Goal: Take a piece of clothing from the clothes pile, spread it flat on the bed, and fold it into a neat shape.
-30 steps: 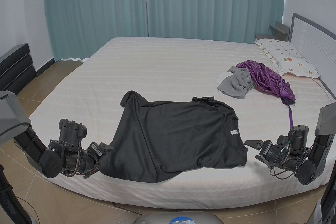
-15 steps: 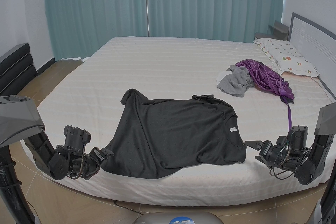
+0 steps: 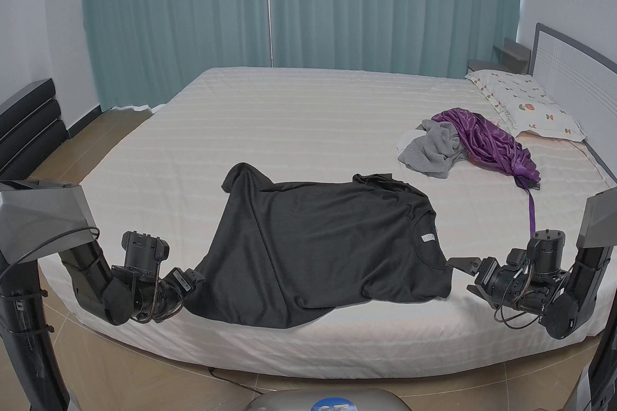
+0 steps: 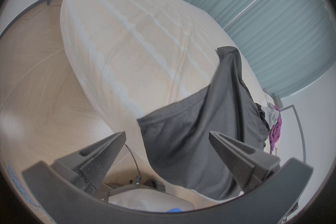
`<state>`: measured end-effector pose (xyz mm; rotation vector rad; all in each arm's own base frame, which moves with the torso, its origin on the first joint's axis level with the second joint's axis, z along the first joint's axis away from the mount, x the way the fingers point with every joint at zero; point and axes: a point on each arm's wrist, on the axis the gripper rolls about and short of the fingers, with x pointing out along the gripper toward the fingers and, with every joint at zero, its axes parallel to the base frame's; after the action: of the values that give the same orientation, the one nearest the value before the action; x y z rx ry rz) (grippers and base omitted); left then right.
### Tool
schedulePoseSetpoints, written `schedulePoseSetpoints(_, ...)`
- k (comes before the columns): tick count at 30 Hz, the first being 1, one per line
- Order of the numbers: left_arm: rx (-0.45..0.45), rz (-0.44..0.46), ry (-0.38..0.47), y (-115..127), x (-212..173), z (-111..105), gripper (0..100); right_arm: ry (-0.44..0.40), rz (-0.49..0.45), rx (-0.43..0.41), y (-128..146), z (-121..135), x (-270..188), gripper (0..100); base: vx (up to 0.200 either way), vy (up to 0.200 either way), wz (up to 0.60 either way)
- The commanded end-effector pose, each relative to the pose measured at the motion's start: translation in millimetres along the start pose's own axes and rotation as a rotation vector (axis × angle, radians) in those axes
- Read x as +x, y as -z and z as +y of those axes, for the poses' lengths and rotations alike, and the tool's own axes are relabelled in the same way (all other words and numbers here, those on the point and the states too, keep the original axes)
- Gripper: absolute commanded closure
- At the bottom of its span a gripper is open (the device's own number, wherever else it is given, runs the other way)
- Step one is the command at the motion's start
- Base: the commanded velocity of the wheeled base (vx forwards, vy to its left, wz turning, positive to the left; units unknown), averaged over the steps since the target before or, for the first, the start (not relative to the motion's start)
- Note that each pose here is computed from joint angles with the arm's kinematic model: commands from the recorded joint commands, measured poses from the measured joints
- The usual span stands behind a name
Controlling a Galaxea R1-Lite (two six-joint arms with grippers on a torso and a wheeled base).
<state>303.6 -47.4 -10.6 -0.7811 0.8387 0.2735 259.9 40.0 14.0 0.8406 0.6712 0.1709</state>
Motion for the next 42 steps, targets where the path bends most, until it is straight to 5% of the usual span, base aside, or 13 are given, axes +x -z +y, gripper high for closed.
schedulePoseSetpoints(1,0.018,-0.019,-0.035,-1,16,2,0,0.003,0.005,0.000,1,-1,2,0,0.000,0.000,0.00)
schedulePoseSetpoints(2,0.028,-0.023,-0.039,-1,17,2,100,0.004,0.006,0.001,1,-1,3,0,0.000,0.000,0.00)
schedulePoseSetpoints(17,0.026,-0.121,-0.014,-18,-33,1,100,0.012,0.005,0.003,2,-3,2,0,0.000,0.000,0.00)
schedulePoseSetpoints(42,0.043,-0.096,-0.054,-25,-47,-4,100,0.069,0.070,0.003,15,-13,13,0,0.000,0.000,0.00)
